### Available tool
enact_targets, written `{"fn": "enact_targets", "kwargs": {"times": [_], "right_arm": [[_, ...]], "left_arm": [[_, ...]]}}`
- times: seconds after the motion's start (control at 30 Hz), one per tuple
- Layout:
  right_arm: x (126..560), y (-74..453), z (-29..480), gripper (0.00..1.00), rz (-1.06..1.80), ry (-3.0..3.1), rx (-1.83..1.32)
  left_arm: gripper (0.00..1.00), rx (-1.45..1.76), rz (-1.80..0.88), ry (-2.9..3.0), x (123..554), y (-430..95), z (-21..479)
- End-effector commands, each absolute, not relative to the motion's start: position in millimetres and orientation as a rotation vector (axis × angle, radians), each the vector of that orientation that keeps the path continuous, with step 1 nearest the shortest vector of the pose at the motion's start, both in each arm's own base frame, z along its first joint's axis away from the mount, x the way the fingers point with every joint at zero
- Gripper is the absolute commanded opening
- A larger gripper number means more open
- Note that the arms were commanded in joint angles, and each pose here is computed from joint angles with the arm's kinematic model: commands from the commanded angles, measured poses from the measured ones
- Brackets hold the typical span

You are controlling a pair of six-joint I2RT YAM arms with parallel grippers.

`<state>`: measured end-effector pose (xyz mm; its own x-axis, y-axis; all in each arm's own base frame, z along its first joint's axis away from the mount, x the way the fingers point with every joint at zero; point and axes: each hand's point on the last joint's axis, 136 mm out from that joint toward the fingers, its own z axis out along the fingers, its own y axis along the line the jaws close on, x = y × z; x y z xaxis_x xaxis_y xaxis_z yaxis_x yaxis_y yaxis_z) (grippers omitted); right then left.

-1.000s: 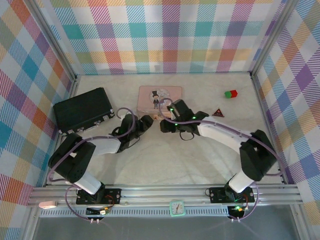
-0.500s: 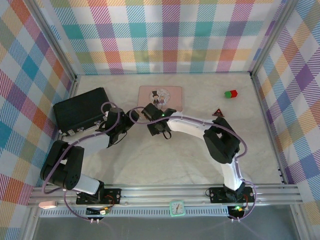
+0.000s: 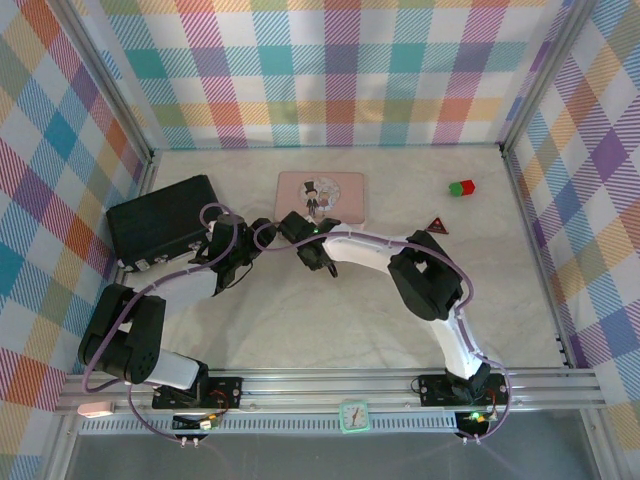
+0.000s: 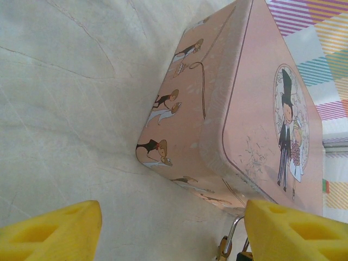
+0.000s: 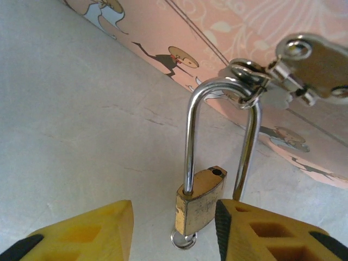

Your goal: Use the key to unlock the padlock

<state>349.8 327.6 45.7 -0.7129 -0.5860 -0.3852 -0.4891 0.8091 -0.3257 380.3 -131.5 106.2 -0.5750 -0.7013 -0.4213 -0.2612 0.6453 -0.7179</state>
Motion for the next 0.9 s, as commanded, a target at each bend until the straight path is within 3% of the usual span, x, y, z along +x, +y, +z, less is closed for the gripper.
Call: {"fn": "enact_targets", "kwargs": {"times": [0.0,0.43,0.7,0.87], "right_arm": [[354,329,41,0.43,-0.336,2.49,-0.828],[361,314,31,0.37,-0.505,2.417,-0.86],[371,303,39,0.43,-0.678,2.292,-0.89],[373,306,34,0.4,-0.671,2.277,-0.904]], "left_arm": [[0.69,-0.765,-0.793,2.143,379,-127,103],[0.69,-0.772,-0.795,2.125,376,-125,105],[0.69,-0.77,-0.804,2.102,376,-124,112],[0.68,-0.768,-0.802,2.098,374,-123,113]]}}
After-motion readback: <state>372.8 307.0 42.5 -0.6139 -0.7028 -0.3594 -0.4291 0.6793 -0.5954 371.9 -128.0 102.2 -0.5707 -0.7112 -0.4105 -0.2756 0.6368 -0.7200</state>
